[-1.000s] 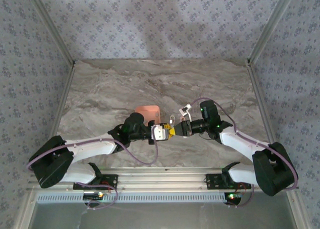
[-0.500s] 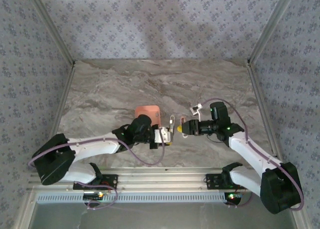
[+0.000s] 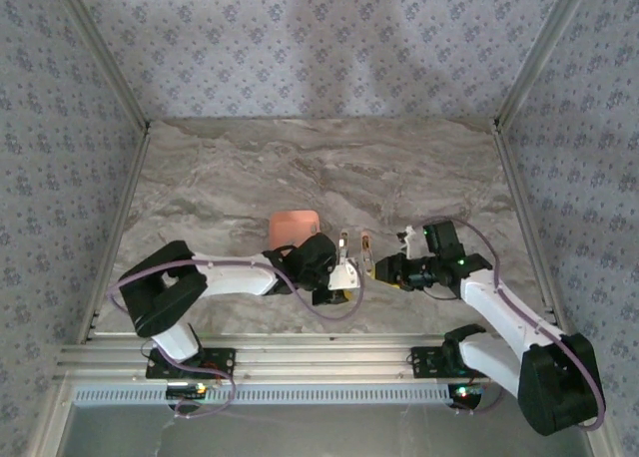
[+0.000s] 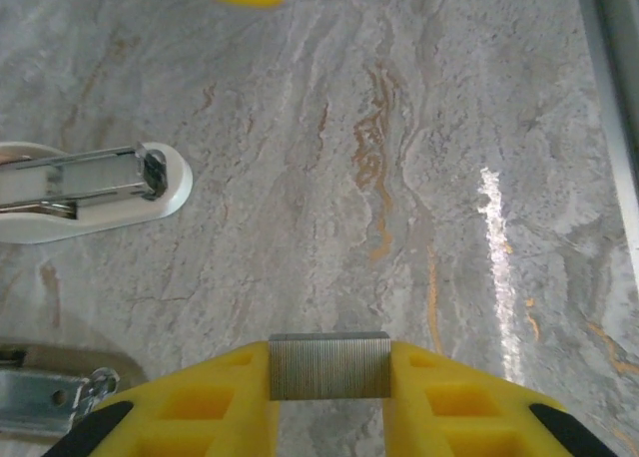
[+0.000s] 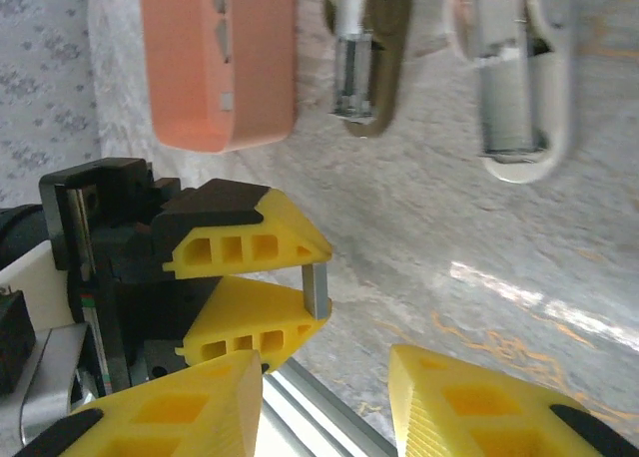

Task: Load the staples into the stapler

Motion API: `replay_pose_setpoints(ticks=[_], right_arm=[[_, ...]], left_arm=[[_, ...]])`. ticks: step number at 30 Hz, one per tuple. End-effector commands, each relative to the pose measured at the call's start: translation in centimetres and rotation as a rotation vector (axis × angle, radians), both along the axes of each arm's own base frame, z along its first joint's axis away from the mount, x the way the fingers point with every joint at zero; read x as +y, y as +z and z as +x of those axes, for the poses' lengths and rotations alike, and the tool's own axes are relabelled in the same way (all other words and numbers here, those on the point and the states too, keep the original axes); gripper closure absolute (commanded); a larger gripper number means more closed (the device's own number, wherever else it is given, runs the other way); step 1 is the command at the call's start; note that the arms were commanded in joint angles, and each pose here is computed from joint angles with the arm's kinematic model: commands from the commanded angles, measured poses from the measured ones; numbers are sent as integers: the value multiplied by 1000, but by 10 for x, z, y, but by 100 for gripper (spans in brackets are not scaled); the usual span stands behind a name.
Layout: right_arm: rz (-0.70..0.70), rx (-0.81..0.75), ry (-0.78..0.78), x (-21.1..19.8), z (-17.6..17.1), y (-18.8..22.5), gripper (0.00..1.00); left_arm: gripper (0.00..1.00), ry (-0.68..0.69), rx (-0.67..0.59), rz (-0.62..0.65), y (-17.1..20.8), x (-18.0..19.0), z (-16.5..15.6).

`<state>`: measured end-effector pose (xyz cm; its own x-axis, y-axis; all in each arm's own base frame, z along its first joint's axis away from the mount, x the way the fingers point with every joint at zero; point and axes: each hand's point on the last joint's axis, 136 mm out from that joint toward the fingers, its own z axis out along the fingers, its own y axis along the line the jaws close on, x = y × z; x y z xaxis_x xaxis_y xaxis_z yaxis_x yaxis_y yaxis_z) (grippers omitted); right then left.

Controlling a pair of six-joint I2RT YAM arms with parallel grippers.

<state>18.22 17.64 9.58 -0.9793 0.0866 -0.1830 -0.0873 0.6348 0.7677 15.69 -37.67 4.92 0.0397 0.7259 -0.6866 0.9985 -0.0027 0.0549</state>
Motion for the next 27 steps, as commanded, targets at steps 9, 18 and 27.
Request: replay_pose_setpoints(ticks=[9, 18, 27], right_arm=[[2, 32, -53, -10, -3, -11, 61], [7, 27, -51, -11, -1, -11, 61], [-13, 20, -58, -13, 1, -11, 61]], left_arm=[[67, -74, 106, 111, -22, -10, -12], [65, -92, 111, 186, -35, -6, -11], [55, -64, 95, 206, -33, 0, -7]])
